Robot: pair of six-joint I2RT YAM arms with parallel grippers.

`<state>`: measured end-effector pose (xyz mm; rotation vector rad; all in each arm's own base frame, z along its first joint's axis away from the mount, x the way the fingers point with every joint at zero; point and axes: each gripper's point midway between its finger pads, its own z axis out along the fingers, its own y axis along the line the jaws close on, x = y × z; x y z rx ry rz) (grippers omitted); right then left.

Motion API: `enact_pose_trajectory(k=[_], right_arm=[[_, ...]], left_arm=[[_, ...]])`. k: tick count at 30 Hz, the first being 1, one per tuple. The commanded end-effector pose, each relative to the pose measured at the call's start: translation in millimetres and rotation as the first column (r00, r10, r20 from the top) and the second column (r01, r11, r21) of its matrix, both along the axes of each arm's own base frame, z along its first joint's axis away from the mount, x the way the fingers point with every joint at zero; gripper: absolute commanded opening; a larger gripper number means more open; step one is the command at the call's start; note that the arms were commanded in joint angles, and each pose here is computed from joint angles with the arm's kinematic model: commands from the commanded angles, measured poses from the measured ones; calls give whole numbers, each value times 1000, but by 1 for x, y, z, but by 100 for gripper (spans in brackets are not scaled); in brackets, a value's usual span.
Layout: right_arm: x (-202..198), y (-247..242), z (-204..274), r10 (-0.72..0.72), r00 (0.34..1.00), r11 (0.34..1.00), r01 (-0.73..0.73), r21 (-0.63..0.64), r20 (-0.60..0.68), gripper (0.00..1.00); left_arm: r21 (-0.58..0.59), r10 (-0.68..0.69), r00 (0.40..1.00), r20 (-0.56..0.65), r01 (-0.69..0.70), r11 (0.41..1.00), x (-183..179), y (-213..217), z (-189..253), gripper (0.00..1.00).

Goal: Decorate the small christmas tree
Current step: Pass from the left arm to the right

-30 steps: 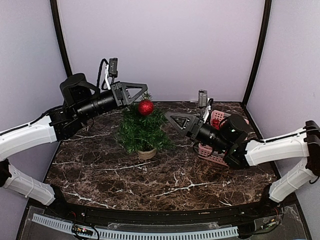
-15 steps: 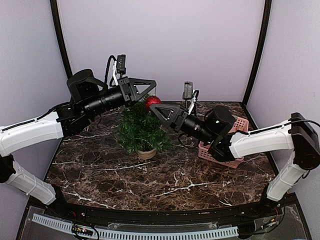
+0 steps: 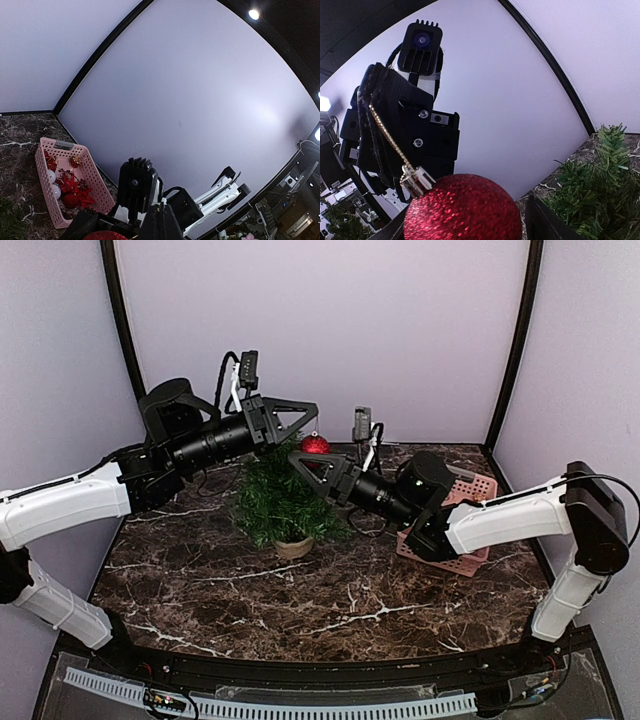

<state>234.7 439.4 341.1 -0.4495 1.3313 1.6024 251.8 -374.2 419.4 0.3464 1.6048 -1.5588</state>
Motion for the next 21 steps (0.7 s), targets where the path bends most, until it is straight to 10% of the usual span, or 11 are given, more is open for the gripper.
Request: enact_pose_trajectory(k=[1,21], right_arm=[[6,-10,16,-44,998,998,43,34,40,70],[7,-15,28,-98,988,994,102,-28,121,71]], left_arm=[[-45,-25,999,43,27,999,-12,5,27,0],[-31,-44,999,30,45,999,-15,4,23,0]])
